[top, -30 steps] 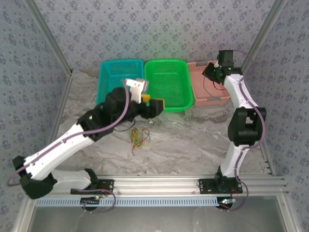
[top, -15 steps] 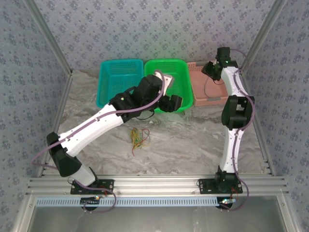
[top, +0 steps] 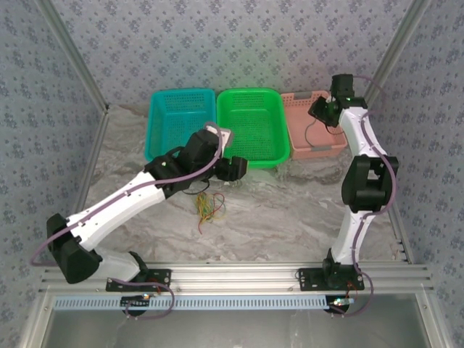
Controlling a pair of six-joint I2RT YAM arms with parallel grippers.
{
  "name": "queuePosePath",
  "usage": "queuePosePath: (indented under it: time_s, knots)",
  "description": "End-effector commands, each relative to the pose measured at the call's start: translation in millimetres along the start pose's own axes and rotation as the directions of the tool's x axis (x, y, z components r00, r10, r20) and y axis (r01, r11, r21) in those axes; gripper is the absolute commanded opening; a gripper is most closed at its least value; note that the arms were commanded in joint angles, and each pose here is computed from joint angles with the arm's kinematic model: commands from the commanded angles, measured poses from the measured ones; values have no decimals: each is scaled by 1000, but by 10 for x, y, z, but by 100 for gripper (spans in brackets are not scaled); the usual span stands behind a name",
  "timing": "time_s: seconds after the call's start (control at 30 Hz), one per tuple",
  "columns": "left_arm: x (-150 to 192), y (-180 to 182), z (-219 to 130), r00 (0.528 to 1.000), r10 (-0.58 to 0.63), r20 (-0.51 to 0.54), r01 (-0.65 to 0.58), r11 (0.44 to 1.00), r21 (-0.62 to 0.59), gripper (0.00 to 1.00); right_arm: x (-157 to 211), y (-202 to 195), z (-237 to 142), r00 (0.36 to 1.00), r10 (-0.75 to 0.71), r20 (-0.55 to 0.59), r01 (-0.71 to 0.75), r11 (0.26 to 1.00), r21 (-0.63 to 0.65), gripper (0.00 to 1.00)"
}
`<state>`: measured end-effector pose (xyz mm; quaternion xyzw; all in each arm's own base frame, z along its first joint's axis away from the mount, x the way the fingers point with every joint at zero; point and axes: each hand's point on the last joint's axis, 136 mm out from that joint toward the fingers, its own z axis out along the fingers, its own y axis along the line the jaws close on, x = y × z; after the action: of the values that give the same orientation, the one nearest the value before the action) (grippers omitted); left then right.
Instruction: Untangle the cables
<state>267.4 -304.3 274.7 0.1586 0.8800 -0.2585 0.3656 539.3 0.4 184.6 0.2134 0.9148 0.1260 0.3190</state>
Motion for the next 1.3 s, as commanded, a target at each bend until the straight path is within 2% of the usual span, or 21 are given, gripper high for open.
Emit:
queuePosePath:
  time_s: [0.0,0.33,0.5,0.67,0.83,1.0,1.07,1.13,1.27]
  knots:
    - [-4,25,-132,999,-36,36,35,999,12,76,385,-280,349,992,-10,-126,22,995,94,38]
    - [220,261,-215,999,-48,24,49,997,-56,76,779,-632,380,978,0,-209,49,971,233,36]
    - [297,365,-250,998,-57,22,58,995,-85,76,974,-645,318,970,-5,-244,68,965,253,35]
    - [393,476,-275,997,-71,11,71,990,-120,76,1140,-566,147,972,-15,-233,74,967,245,35]
    - [626,764,-214,988,-144,-48,131,968,-212,75,1031,-431,-243,991,-65,-114,93,961,260,35]
    - [1090,1300,-103,949,-292,-120,231,902,-365,76,949,-52,-957,989,-141,48,130,973,193,46]
    - [1279,1441,-26,928,-349,-135,278,884,-376,76,1143,234,-1141,982,-181,63,174,979,103,49]
    - [1432,1513,72,908,-390,-154,315,877,-363,76,1490,577,-1240,972,-234,38,234,972,-8,50]
    - [1615,1539,290,897,-394,-199,315,887,-337,76,2585,1117,-1140,930,-358,-85,337,922,-191,50]
